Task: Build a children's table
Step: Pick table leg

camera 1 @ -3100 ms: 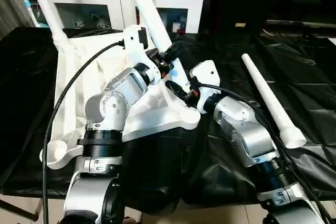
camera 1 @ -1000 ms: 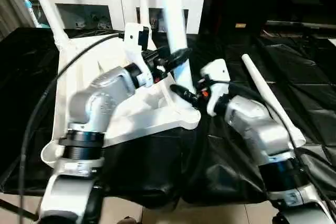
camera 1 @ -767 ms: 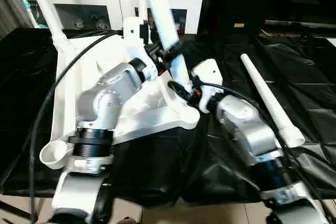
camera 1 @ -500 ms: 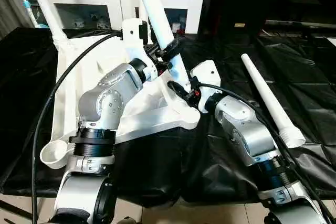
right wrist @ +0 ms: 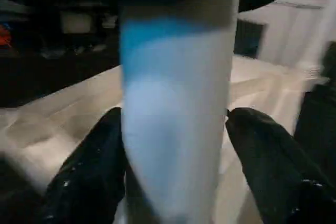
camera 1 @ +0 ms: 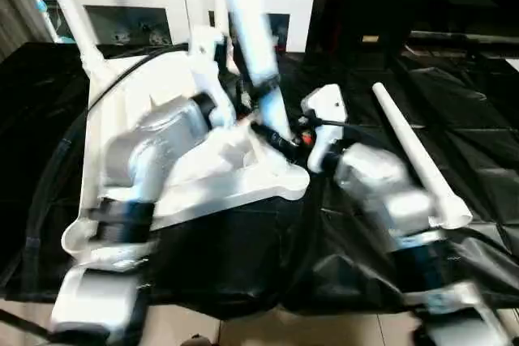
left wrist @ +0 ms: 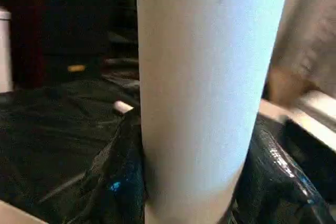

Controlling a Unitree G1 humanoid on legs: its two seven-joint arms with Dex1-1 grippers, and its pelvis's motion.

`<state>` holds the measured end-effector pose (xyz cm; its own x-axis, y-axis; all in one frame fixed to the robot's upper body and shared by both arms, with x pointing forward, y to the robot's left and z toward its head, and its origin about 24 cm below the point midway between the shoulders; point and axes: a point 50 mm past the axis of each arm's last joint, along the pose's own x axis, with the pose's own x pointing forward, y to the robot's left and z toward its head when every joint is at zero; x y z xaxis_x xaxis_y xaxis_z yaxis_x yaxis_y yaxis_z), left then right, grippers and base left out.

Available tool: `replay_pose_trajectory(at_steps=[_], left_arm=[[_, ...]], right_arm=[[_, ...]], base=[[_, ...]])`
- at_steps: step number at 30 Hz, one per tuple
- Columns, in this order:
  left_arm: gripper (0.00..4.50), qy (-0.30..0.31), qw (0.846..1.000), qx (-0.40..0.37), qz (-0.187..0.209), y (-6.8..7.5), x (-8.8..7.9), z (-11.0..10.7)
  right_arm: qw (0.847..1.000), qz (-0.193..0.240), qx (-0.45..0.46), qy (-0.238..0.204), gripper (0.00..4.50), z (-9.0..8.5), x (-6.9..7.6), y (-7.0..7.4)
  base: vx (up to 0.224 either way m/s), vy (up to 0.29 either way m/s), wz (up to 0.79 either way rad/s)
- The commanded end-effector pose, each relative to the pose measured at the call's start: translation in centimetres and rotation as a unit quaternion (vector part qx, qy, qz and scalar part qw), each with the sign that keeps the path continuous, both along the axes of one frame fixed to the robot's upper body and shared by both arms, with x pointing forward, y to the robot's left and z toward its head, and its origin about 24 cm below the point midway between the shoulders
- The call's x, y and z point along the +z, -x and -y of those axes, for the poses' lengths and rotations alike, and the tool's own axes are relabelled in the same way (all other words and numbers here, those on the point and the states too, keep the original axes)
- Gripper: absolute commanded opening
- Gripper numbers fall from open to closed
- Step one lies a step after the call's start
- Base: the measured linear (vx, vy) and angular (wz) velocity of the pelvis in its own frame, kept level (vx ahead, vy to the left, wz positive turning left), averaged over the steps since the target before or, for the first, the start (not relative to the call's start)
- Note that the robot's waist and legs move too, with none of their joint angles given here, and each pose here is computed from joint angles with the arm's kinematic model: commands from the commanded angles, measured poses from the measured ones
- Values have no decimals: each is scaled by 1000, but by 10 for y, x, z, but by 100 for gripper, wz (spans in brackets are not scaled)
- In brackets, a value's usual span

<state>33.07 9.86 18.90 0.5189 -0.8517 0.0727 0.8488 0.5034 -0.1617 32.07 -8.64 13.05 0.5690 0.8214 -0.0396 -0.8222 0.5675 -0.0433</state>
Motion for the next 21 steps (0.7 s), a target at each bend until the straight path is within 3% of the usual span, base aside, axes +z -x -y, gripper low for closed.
replay_pose_trajectory(at_steps=[1, 8, 9, 21], left_arm=[[188, -16, 997, -74, 16, 12, 6, 4], [188, -19, 993, -110, 24, 18, 11, 0], [188, -18, 993, -113, 24, 19, 11, -1], [188, -15, 992, -120, 23, 19, 12, -3]], right_arm=[[998, -10, 54, 25, 313, 3, -1, 7], [994, -33, 95, 42, 313, 9, -5, 16], [994, -36, 98, 43, 286, 10, -6, 17], [993, -43, 98, 44, 201, 10, -8, 20]], base=[[0, 0, 0], [0, 0, 0], [0, 0, 0], [0, 0, 0]])
